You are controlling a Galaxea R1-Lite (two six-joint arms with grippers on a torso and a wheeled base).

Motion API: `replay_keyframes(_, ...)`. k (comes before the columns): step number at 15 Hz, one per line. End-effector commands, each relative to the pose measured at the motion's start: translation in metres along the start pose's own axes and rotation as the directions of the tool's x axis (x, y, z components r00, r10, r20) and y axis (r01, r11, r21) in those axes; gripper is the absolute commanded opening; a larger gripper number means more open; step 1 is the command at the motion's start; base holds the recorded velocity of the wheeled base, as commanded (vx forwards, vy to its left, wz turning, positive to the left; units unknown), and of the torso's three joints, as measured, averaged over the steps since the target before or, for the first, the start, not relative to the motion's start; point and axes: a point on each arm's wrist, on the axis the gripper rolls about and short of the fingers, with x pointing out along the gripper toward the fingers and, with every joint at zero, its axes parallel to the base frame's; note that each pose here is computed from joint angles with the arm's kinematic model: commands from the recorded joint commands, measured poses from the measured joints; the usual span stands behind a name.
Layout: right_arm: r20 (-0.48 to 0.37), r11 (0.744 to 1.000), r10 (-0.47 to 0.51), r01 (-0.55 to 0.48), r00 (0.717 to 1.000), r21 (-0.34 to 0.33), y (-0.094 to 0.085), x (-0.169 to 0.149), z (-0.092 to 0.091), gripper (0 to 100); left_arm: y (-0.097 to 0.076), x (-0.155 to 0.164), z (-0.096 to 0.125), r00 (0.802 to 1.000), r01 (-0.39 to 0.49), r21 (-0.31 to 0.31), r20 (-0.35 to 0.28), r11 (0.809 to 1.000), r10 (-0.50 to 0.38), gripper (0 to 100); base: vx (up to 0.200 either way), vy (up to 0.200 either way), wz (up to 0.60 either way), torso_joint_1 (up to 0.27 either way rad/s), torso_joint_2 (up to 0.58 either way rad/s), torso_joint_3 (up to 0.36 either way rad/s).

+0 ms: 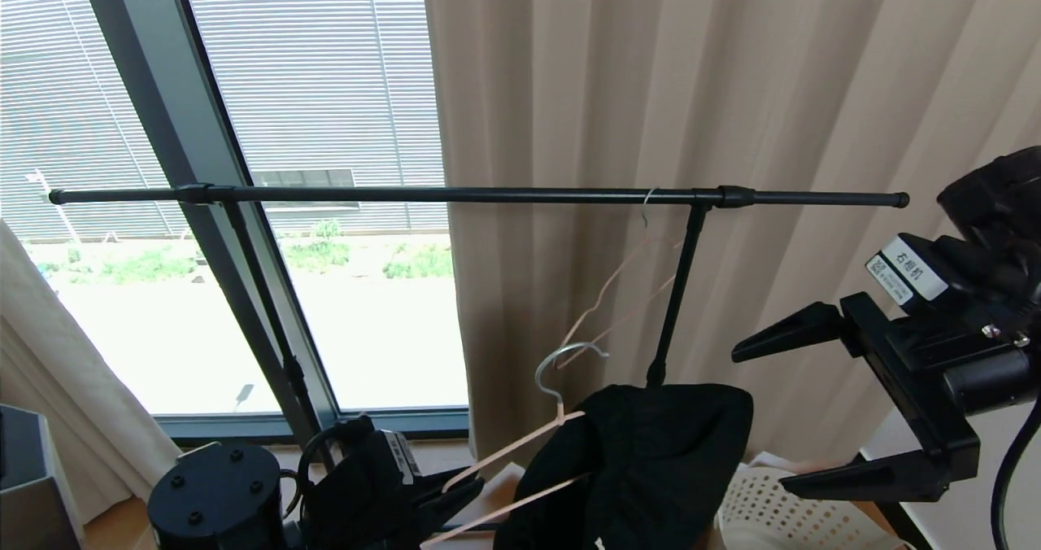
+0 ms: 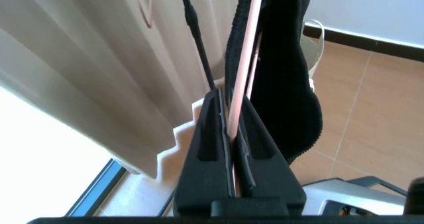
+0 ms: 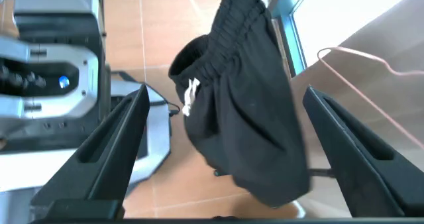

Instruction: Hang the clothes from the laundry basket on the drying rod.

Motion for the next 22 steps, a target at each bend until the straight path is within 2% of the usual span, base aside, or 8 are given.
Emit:
replay_keyframes(1,-0.022,0.994,0.109,-0.11,0.994,-0.008,-0.014,0.027,-0.004,100,-0.007,-0.005,-0.004,0.999,0.035,0.009,-0.024,0.999,-0.035,0,0.0,0.0,0.0,0.0,0.0,0.0)
replay_keyframes(3,-0.017,0.994,0.106,-0.106,0.994,-0.012,-0.023,0.035,-0.007,100,-0.01,-0.006,-0.004,0.999,0.047,0.012,-0.026,0.999,-0.046,0,0.0,0.0,0.0,0.0,0.0,0.0)
replay_keyframes(6,-0.023,0.994,0.112,-0.112,0.993,-0.001,-0.025,0.039,-0.01,100,-0.013,-0.005,-0.003,0.998,0.062,0.016,-0.024,0.998,-0.061,0,0.0,0.0,0.0,0.0,0.0,0.0)
replay_keyframes(8,-0.04,0.991,0.135,-0.134,0.99,0.03,-0.031,0.05,-0.02,100,-0.013,-0.005,-0.003,0.998,0.061,0.017,-0.023,0.998,-0.061,0,0.0,0.0,0.0,0.0,0.0,0.0)
replay_keyframes(14,-0.065,0.983,0.166,-0.16,0.984,0.086,-0.04,0.066,-0.034,100,-0.013,-0.005,-0.003,0.998,0.061,0.014,-0.022,0.998,-0.06,0,0.0,0.0,0.0,0.0,0.0,0.0)
replay_keyframes(18,-0.074,0.983,0.162,-0.155,0.984,0.097,-0.051,0.083,-0.043,100,-0.013,-0.005,-0.002,0.998,0.061,0.015,-0.017,0.998,-0.06,0,0.0,0.0,0.0,0.0,0.0,0.0)
replay_keyframes(22,-0.094,0.983,0.165,-0.156,0.982,0.1,-0.054,0.094,-0.047,100,-0.013,-0.005,-0.003,0.998,0.06,0.01,-0.022,0.998,-0.06,0,0.0,0.0,0.0,0.0,0.0,0.0)
